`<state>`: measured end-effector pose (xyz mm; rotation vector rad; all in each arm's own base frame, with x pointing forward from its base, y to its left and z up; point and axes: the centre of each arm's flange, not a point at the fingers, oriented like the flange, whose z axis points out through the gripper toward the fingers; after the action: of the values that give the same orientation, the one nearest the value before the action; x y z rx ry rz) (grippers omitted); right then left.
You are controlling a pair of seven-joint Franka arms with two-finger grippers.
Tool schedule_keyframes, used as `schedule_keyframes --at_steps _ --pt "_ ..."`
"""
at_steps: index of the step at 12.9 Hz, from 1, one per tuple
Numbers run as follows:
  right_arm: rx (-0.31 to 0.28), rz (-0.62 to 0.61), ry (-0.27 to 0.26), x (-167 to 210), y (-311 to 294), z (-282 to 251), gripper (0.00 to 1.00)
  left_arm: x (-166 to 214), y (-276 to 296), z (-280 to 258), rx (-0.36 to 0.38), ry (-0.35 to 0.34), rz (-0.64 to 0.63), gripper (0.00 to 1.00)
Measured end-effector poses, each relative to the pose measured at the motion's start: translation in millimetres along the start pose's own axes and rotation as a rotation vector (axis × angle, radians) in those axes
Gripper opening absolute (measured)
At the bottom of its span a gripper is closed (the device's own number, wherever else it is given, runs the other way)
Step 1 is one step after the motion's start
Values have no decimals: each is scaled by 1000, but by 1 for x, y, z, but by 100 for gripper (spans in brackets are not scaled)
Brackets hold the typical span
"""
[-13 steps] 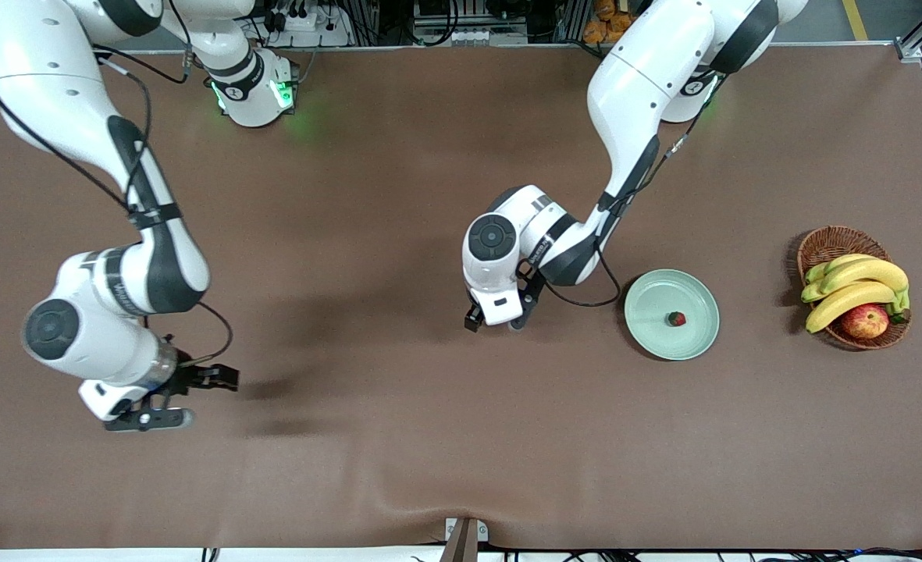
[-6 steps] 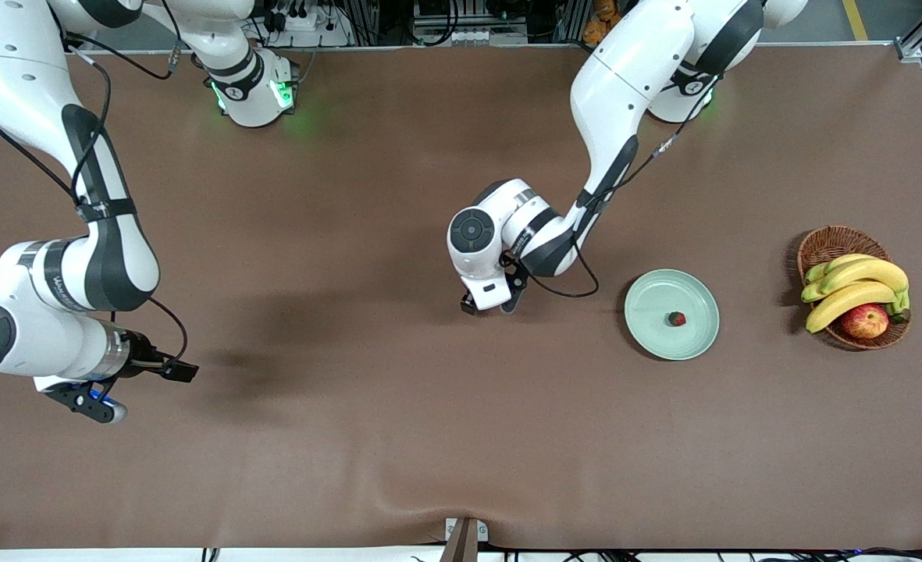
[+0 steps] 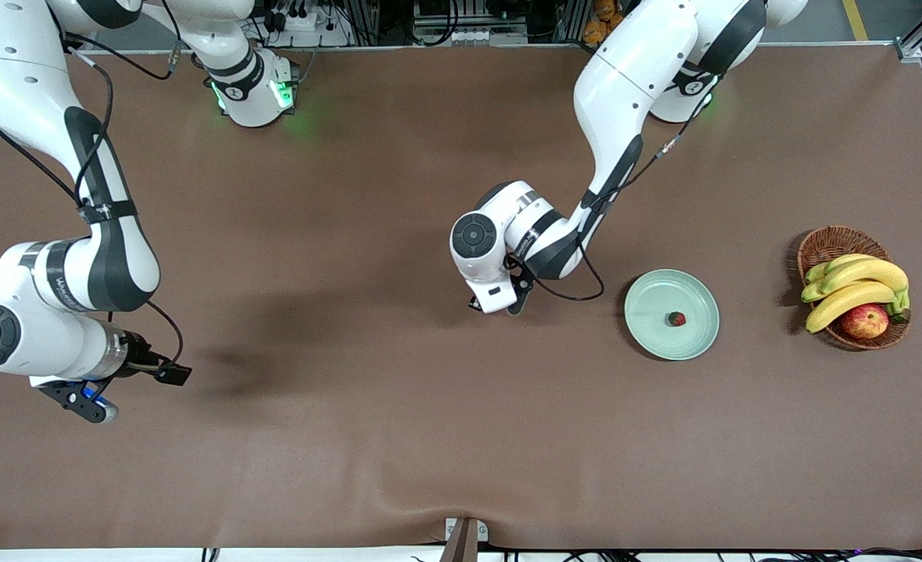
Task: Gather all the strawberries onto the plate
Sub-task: 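Grasp the second strawberry with the left gripper while the right gripper withdraws, then place the strawberry on the plate while the right gripper reaches the last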
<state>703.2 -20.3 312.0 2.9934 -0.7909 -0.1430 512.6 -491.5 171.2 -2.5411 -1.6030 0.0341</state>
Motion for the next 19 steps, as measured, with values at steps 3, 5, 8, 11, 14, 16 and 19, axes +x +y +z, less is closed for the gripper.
schedule_keyframes --at_steps 3,5,8,11,14,16,19 --pt "-7 60 -10 23 50 5 100 21 6 -4 -14 60 64 33" --pt "-4 69 -16 34 79 6 100 75 21 -26 -27 65 99 33" --pt "-5 69 -26 39 96 10 100 185 28 -63 -4 65 141 33" --pt "-6 72 -34 41 107 17 100 269 9 -69 30 53 184 33" --pt "11 109 -17 53 131 32 100 316 -37 -56 65 28 243 33" --pt "44 137 -18 60 139 51 100 322 -61 -33 50 17 261 33" --pt "96 162 -3 62 136 80 100 317 -77 0 22 3 269 33"
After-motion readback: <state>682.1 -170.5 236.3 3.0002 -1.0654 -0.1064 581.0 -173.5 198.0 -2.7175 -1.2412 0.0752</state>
